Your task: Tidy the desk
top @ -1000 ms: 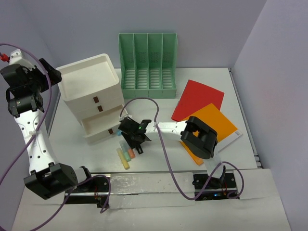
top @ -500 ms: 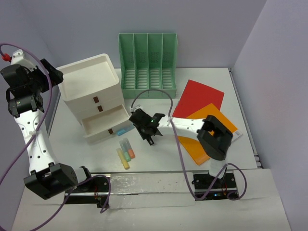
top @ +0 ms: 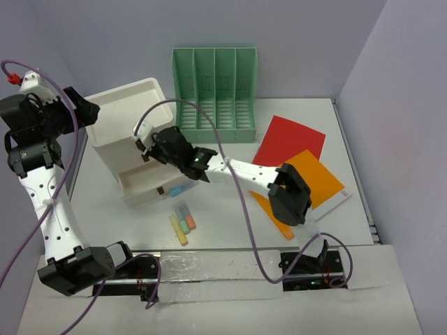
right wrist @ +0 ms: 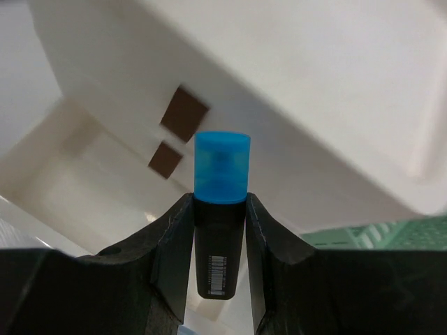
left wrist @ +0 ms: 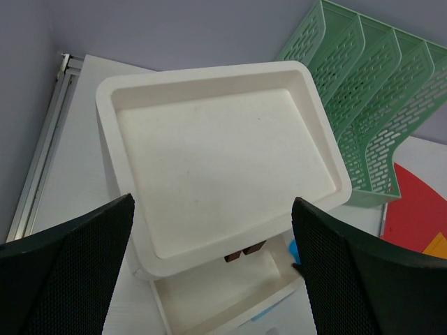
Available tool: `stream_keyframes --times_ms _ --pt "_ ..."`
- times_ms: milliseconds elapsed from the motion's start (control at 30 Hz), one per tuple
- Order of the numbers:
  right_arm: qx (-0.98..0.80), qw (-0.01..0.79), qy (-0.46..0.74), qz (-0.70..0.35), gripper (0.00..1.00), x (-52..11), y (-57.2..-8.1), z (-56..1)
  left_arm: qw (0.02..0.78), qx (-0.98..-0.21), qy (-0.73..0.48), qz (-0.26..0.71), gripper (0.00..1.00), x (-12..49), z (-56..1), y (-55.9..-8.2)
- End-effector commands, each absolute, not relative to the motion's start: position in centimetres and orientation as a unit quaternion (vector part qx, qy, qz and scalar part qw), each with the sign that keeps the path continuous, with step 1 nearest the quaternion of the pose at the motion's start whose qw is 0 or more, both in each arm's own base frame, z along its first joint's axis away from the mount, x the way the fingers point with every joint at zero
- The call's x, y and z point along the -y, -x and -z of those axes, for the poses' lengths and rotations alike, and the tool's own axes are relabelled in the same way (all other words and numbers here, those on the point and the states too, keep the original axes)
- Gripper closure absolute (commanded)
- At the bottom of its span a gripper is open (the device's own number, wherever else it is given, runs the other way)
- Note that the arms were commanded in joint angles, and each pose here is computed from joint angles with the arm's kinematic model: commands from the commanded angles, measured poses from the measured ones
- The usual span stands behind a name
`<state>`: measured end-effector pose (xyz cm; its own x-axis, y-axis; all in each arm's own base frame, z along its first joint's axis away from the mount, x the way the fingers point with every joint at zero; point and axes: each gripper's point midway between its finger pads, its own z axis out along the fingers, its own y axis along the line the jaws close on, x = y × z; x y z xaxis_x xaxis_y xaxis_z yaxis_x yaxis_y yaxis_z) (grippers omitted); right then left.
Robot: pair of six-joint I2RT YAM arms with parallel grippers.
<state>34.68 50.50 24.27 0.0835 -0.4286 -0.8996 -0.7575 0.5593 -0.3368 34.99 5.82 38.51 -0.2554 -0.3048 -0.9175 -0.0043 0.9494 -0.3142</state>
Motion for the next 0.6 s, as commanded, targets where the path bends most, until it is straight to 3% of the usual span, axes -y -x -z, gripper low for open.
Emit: stream_keyframes --times_ms 0,100,333,567 --pt "-0.622 0.586 0.495 -0.155 0.87 -53.2 -33.9 -22.7 0.623 -0.770 0.078 0.114 0.01 -5.5 -40.7 -34.0" --pt "-0.619 0.574 0.511 -0.163 0.82 -53.8 -33.3 -20.9 0.623 -0.769 0.077 0.117 0.01 -5.4 -40.6 -34.1" --pt "-0.641 0.542 0.517 -0.165 0.40 -53.1 -32.2 -18.4 0.617 -0.772 0.057 0.142 0.01 -4.3 -40.5 -33.9" --pt "-0.676 0.582 0.398 -0.216 0.30 -49.3 -31.4 -26.2 0.623 -0.749 -0.044 0.221 0.10 -0.2 -42.9 -32.7"
